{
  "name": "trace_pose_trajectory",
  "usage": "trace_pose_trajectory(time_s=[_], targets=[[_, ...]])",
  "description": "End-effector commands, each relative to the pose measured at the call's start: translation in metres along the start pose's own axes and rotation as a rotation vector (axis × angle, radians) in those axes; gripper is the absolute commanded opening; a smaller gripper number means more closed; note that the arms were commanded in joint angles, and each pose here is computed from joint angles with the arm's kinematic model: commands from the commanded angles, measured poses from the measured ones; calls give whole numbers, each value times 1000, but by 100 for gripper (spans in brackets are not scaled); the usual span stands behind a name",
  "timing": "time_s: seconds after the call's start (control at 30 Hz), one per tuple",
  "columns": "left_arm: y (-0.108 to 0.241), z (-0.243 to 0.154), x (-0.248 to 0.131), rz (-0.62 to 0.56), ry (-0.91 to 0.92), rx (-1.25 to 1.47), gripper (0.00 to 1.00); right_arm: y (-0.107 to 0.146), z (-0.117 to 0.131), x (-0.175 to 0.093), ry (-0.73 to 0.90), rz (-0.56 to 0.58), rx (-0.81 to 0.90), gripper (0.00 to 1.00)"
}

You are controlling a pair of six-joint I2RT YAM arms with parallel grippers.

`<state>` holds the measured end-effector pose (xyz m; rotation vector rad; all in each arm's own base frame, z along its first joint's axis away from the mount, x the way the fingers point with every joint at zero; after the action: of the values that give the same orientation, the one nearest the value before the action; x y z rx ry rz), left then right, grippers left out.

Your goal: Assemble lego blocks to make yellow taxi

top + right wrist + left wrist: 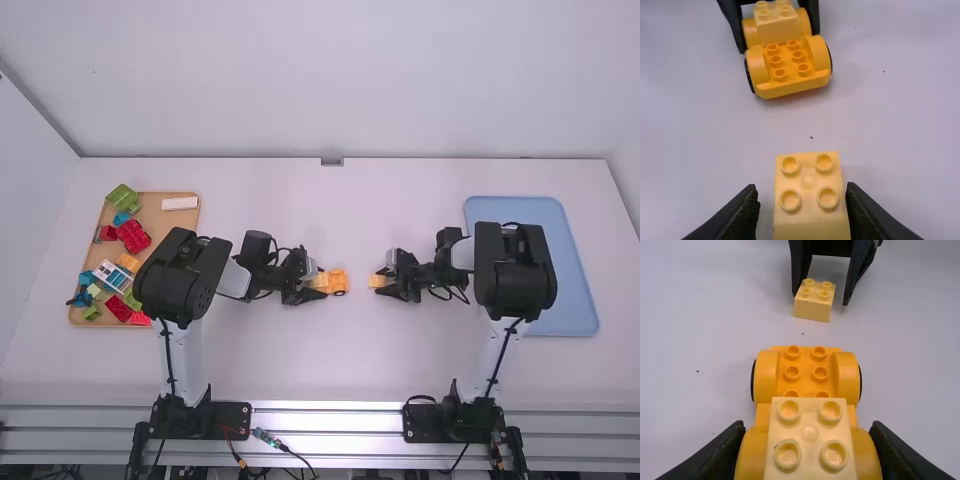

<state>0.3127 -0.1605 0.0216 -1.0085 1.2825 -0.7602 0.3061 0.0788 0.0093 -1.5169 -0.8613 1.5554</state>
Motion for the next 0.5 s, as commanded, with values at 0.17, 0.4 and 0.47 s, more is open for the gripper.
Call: trace_pose_trajectory(time_s=[0.17, 0.4, 0.47], targets=[[1, -5, 3, -9, 28, -8, 50, 4, -1, 1, 0, -7, -21, 43], [2, -7, 2, -13, 24, 1, 50, 6, 2, 4, 4, -7, -40, 36], [3, -8, 2, -12, 25, 0, 50, 6, 2, 6, 0, -7, -43, 32]])
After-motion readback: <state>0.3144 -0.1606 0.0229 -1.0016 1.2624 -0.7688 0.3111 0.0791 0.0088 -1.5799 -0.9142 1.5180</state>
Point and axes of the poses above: each hand's point on the last joint's axis, 136 mm out from that joint toward the fingers, its own x axis out along the fingers, its own z axis along the line the jaws close on, y = z × x, the point moved 7 cm from there along -x, back along the fingers
